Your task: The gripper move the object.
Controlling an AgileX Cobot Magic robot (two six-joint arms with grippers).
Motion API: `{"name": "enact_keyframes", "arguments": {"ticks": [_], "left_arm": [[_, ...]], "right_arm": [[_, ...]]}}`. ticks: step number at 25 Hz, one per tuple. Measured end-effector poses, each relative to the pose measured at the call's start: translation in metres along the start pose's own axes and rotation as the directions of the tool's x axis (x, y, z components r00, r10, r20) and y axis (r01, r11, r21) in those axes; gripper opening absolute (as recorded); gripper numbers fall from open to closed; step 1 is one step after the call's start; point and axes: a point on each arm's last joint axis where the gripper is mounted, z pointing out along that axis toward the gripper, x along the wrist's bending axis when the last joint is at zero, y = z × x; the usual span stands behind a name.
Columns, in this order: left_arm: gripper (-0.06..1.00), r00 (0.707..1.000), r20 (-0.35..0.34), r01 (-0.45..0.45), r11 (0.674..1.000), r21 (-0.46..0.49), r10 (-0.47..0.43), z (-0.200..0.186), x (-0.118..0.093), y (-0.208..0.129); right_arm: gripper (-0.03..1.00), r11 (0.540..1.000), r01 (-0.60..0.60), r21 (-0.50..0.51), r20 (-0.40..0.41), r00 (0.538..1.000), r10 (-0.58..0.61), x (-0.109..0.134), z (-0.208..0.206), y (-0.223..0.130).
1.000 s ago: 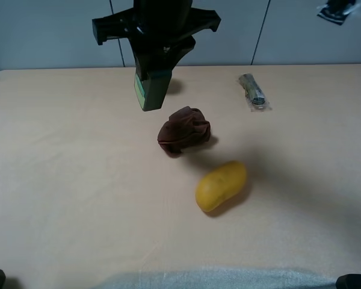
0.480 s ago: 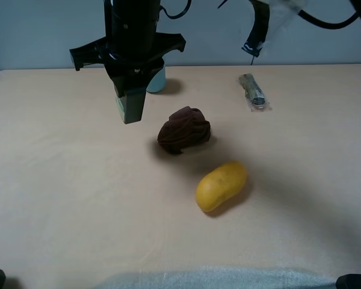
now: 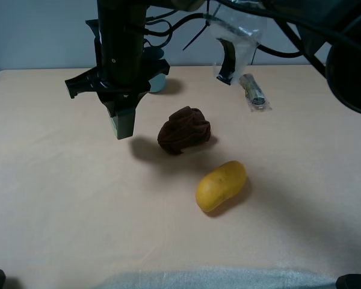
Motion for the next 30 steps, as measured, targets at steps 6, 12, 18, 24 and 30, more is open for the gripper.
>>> {"name": "enact_keyframes", "arguments": {"ticks": [6, 12, 18, 24, 30], "left_arm": [[0.93, 1.000, 0.000, 0.000, 1.000, 0.000, 0.000, 0.000, 0.000, 0.000], [0.93, 1.000, 0.000, 0.000, 1.000, 0.000, 0.000, 0.000, 0.000, 0.000], [0.93, 1.000, 0.000, 0.000, 1.000, 0.000, 0.000, 0.000, 0.000, 0.000], [0.93, 1.000, 0.000, 0.000, 1.000, 0.000, 0.000, 0.000, 0.000, 0.000], [0.93, 1.000, 0.000, 0.000, 1.000, 0.000, 0.000, 0.000, 0.000, 0.000]], "right_arm": [[0.30, 1.000, 0.003, -0.009, 0.009, 1.000, -0.003, -0.001, 0.023, 0.002], [0.30, 1.000, 0.012, -0.010, 0.029, 0.999, -0.012, -0.004, 0.041, 0.003], [0.30, 1.000, 0.016, -0.001, 0.041, 0.999, -0.016, -0.006, 0.053, 0.003], [0.30, 1.000, 0.021, -0.005, 0.049, 0.999, -0.021, -0.007, 0.054, 0.003], [0.30, 1.000, 0.026, -0.010, 0.056, 0.998, -0.026, -0.007, 0.054, 0.004]]}}
